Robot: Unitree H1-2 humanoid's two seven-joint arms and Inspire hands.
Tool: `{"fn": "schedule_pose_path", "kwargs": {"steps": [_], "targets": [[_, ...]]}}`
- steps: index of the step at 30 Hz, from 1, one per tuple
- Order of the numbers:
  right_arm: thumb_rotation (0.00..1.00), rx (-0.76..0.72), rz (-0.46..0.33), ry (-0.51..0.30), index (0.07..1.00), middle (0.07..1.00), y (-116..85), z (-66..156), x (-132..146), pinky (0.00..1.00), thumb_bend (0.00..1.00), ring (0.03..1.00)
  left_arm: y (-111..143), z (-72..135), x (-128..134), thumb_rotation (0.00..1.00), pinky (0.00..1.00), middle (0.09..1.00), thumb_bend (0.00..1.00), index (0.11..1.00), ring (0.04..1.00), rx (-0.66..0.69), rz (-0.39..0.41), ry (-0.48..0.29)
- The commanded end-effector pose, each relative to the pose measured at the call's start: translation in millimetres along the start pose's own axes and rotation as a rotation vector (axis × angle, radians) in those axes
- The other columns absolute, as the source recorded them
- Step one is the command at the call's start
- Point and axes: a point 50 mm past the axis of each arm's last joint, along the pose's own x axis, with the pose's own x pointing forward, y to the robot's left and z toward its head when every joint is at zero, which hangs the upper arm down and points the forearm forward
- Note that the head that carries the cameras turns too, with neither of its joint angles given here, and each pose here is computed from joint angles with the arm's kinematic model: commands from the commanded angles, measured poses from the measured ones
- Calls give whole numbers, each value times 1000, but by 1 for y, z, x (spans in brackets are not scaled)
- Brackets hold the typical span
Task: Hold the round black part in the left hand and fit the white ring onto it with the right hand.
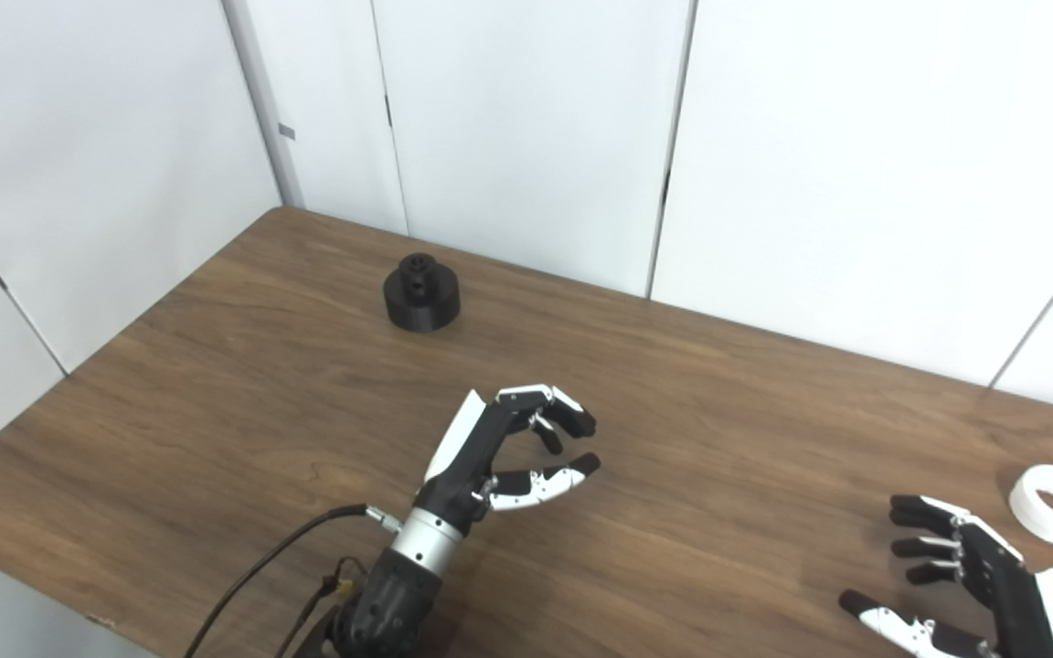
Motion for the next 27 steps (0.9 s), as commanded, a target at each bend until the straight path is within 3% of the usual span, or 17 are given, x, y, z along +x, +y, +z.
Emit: {"fn": "schedule_pose_path", "kwargs": {"steps": [1,7,9,11,20,27], "targets": [[0,-1,-30,-70,702,708,-12,15,8,513,654,613,10,13,14,59,538,686,511,494,673,66,49,-71],[0,0,-29,-63,701,708,-12,16,8,521,660,619,32,23,25,75,776,855,516,497,875,215,83,-44],[0,1,-29,-65,699,705,-12,15,8,521,663,617,41,26,30,197,831,900,755,635,930,251,89,-18],[0,2,-26,-65,699,701,-12,14,8,521,664,617,49,27,36,269,852,930,824,689,968,285,89,6],[0,-2,-19,-64,696,704,-14,12,9,520,675,618,77,28,63,274,836,947,862,715,983,359,92,28],[0,-5,-19,-51,696,703,-18,11,7,515,678,612,95,22,86,268,775,914,857,687,941,419,171,16]]}}
